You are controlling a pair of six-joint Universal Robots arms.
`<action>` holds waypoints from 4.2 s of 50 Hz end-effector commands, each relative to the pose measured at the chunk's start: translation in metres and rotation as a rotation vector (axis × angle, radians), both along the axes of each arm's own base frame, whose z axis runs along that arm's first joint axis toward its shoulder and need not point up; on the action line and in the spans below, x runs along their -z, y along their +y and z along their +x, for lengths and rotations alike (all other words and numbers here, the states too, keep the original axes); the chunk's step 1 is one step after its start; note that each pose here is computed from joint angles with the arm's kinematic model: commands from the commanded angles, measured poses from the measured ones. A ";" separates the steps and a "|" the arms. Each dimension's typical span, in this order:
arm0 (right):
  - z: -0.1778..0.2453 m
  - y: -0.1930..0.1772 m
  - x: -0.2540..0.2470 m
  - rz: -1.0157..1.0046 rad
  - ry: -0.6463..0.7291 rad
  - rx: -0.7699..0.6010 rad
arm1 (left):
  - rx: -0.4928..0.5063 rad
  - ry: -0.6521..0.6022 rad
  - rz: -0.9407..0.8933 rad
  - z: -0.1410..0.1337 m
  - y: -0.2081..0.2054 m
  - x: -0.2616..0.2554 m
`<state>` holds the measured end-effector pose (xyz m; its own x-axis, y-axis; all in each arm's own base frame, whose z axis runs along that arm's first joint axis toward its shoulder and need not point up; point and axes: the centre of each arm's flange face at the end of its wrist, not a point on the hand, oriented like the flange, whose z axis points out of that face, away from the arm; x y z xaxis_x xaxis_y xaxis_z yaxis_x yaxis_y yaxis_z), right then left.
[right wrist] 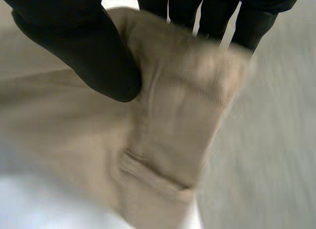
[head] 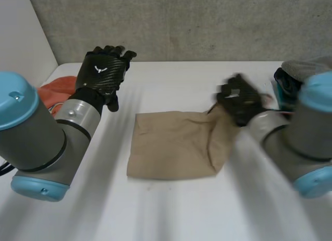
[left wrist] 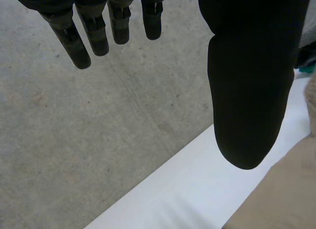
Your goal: Fold the laundry.
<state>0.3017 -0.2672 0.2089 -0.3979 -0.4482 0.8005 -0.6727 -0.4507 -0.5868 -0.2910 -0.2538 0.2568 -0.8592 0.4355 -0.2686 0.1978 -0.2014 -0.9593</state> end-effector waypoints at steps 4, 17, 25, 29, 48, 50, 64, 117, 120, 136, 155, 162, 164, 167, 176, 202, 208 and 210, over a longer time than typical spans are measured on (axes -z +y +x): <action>0.094 0.109 0.062 -0.125 0.203 -0.572 | -0.024 0.014 -0.021 0.011 0.004 -0.011; 0.101 0.116 0.014 0.161 -0.155 -0.536 | -0.102 0.048 -0.089 0.031 -0.013 -0.036; 0.057 0.064 -0.054 0.517 -0.654 -0.319 | -0.068 0.139 -0.074 0.020 -0.007 -0.059; 0.026 0.029 -0.053 0.571 -0.706 -0.115 | -0.035 0.155 0.007 0.010 -0.002 -0.053; 0.030 -0.011 0.037 0.824 -0.477 0.075 | -0.067 -0.022 0.547 -0.032 0.026 0.111; 0.031 -0.013 0.043 0.827 -0.469 0.078 | -0.072 -0.038 0.564 -0.032 0.027 0.119; 0.030 -0.025 0.070 0.716 -0.307 0.119 | -0.111 -0.058 0.574 -0.023 0.009 0.129; 0.063 0.065 0.103 0.250 -0.296 -0.112 | 0.716 0.002 0.294 -0.070 0.029 -0.041; 0.068 0.061 0.104 0.244 -0.303 -0.118 | 0.716 0.002 0.294 -0.070 0.029 -0.041; 0.091 0.032 0.099 0.195 -0.358 -0.135 | 0.713 0.003 0.294 -0.069 0.028 -0.042; 0.020 -0.098 -0.015 -0.044 -0.617 0.030 | 0.630 0.046 0.137 -0.050 0.011 -0.082; -0.049 -0.162 -0.082 -0.213 -0.736 0.073 | 0.577 0.088 0.055 -0.045 0.002 -0.097; -0.070 -0.176 -0.094 -0.239 -0.769 0.089 | 0.577 0.092 0.055 -0.045 0.002 -0.098; -0.114 -0.202 -0.111 -0.281 -0.812 0.116 | 0.581 0.096 0.068 -0.046 0.003 -0.096; -0.218 -0.262 -0.079 -0.254 -0.780 0.145 | 0.588 0.089 0.101 -0.047 0.007 -0.087; -0.304 -0.276 0.057 0.041 -0.785 0.226 | 0.591 0.067 0.181 -0.049 0.015 -0.061; -0.306 -0.269 0.028 0.015 -0.815 0.291 | 0.595 0.068 0.176 -0.049 0.017 -0.063; -0.306 -0.265 0.019 0.033 -0.827 0.321 | 0.598 0.069 0.176 -0.049 0.018 -0.063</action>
<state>-0.0038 -0.5401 0.1637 -0.9326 -0.2828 0.2241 -0.1296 -0.3171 -0.9395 -0.3400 -0.2380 0.3182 -0.4697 0.8770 -0.1009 0.0398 -0.0932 -0.9949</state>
